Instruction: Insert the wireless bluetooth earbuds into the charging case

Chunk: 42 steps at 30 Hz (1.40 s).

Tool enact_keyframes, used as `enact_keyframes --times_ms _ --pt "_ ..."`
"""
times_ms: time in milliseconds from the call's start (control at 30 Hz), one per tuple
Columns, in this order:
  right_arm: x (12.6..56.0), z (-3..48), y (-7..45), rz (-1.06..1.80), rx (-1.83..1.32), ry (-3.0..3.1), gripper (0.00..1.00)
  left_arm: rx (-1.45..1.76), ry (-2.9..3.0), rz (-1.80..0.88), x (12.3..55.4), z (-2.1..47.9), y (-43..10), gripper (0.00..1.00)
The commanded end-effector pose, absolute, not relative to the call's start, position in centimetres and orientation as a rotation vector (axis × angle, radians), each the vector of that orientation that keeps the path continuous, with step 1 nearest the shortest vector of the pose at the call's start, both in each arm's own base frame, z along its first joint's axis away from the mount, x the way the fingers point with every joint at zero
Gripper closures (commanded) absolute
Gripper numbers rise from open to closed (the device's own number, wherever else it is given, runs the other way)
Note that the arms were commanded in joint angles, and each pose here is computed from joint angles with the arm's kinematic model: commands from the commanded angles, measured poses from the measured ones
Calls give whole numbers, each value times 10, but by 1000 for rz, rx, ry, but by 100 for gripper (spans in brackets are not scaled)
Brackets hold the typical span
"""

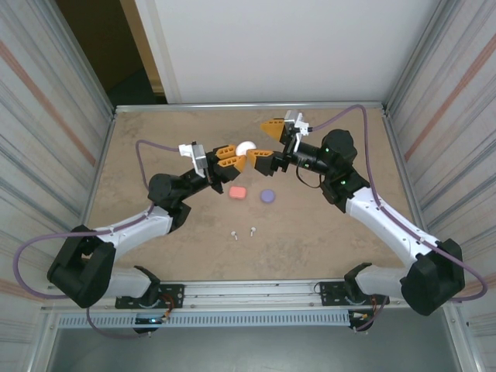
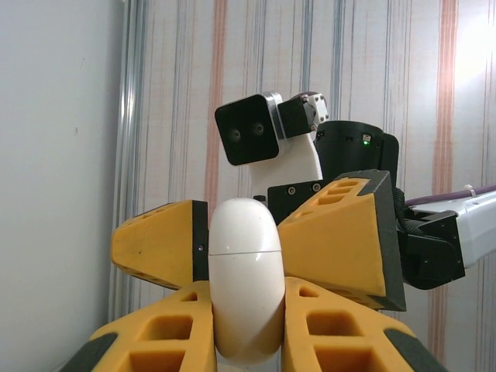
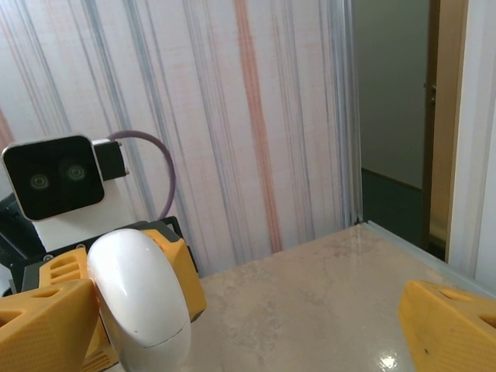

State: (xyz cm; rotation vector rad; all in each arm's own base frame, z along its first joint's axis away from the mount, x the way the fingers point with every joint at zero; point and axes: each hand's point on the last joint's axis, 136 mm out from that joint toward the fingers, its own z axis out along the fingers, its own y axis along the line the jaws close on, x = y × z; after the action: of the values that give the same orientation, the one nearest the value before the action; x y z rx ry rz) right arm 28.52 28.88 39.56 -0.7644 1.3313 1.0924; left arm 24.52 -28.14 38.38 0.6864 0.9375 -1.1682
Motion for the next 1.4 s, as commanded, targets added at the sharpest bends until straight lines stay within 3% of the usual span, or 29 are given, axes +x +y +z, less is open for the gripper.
enact_keyframes --times_ms 0,867,1367 --pt "299 409 282 1071 -708 1328 3 731 854 -1157 229 394 -279 100" --pt "306 421 283 1100 -716 1309 3 716 879 -1139 234 392 -278 100" --pt "293 426 251 995 -587 1305 0 616 933 -1062 248 388 -266 100"
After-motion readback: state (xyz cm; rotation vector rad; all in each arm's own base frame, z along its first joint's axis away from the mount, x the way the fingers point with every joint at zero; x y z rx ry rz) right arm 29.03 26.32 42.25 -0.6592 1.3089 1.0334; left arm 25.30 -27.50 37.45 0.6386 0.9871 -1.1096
